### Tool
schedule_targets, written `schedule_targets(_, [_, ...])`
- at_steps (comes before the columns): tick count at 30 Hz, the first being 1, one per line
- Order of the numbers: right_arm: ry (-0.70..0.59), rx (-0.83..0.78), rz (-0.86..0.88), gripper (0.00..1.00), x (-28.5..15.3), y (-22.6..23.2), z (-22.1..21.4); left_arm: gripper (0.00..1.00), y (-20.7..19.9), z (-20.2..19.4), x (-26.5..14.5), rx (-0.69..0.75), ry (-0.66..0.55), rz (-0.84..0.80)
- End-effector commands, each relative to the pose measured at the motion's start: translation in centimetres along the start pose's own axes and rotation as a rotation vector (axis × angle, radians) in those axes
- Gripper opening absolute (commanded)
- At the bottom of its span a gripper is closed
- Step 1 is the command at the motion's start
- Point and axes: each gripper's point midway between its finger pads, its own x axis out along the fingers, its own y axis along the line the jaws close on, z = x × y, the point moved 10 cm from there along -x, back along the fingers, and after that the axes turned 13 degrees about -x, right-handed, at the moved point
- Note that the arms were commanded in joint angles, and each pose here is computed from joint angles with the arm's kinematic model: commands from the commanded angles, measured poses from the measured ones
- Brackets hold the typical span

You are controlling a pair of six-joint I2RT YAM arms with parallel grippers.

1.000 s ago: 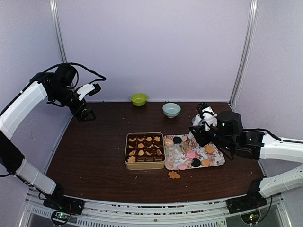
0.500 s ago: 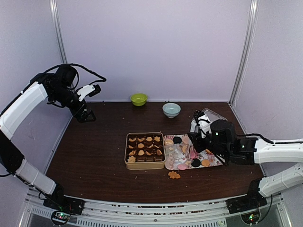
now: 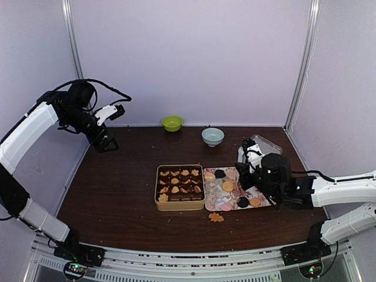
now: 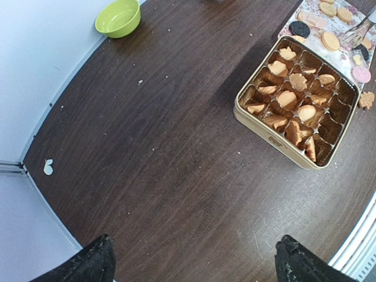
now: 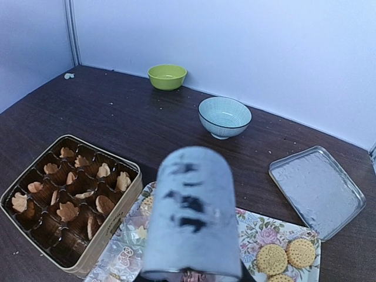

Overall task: Pack the cookies
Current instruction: Pick up the fake cookies from the plate, then place the fake cookies in the empty pocket of the box.

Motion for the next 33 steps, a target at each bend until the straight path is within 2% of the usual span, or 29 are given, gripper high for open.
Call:
schedule_targets(1, [-0.044, 0.024, -0.053, 0.07, -1.1, -0.9, 1.1, 0.97, 0.0, 0.3, -0.7, 0.012, -0.05, 0.002])
schedule_targets(5, [-0.062, 0.007, -0.067, 0.0, -1.8, -1.5, 1.9, 0.97, 0.0, 0.3, -0.7, 0.01, -0.054, -0.009])
schedule_targets(8, [-0.091, 0.004, -0.05, 0.0, -2.3, -1.7, 3.2, 0.97, -0.1, 0.2, -0.8, 0.01, -0.055, -0.014])
schedule_targets(13, [-0.204, 0.034, 0.083, 0.0, -2.9, -0.9, 6.9, 0.97, -0.2, 0.2, -1.0, 0.011, -0.061, -0.012])
schedule_targets(18, [-0.323, 0.043, 0.275, 0.0, -2.7, 2.7, 11.7, 0.97, 0.3, -0.5, -0.4, -0.012, -0.038, -0.011])
schedule_targets(24, [-0.394, 0.042, 0.496, 0.0, -0.8, 8.6, 14.4, 0.98, 1.3, -1.2, -0.1, -0.05, -0.021, 0.0])
schedule_targets(33, [-0.384, 0.007, 0.58, 0.0, 2.2, 12.5, 14.5, 0.98, 1.2, -1.7, 0.0, -0.054, -0.012, 0.002])
